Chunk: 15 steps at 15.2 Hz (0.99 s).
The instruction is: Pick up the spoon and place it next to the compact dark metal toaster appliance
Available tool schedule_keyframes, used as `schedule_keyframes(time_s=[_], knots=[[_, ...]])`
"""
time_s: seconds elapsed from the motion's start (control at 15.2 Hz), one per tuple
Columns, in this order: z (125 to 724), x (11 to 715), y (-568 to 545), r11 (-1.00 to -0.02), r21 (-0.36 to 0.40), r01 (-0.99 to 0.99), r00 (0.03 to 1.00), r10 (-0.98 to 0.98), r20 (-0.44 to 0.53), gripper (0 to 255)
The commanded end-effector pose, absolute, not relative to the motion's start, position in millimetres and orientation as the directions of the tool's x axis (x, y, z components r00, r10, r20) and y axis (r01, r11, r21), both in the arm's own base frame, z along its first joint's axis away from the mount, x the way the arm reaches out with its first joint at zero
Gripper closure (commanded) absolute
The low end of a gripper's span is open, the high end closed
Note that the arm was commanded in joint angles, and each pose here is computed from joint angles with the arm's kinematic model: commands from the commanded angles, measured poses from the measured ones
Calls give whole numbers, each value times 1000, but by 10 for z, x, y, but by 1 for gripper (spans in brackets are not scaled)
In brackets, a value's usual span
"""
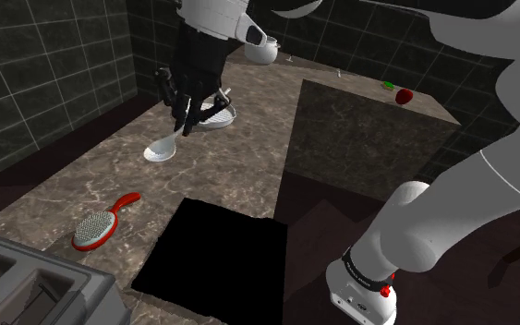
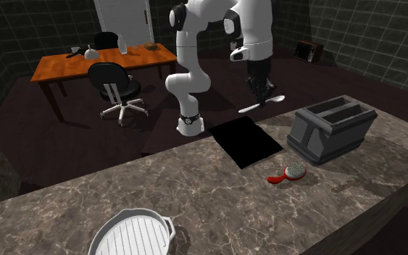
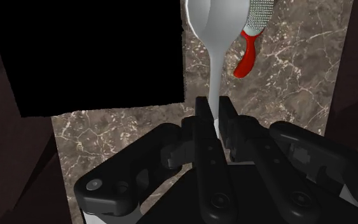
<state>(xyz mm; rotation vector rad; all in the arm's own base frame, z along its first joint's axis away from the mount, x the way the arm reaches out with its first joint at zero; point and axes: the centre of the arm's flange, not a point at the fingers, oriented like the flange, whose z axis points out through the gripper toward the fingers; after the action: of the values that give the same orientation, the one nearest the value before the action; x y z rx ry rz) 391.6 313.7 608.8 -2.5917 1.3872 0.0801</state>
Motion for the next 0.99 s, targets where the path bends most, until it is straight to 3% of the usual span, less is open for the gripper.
schedule_keyframes(time_s=[0.0, 0.92], knots=[[6091, 3717, 3327, -538, -150, -829, 557, -819, -142, 255], [6094, 2349, 4570, -538, -150, -829, 557, -819, -142, 255]])
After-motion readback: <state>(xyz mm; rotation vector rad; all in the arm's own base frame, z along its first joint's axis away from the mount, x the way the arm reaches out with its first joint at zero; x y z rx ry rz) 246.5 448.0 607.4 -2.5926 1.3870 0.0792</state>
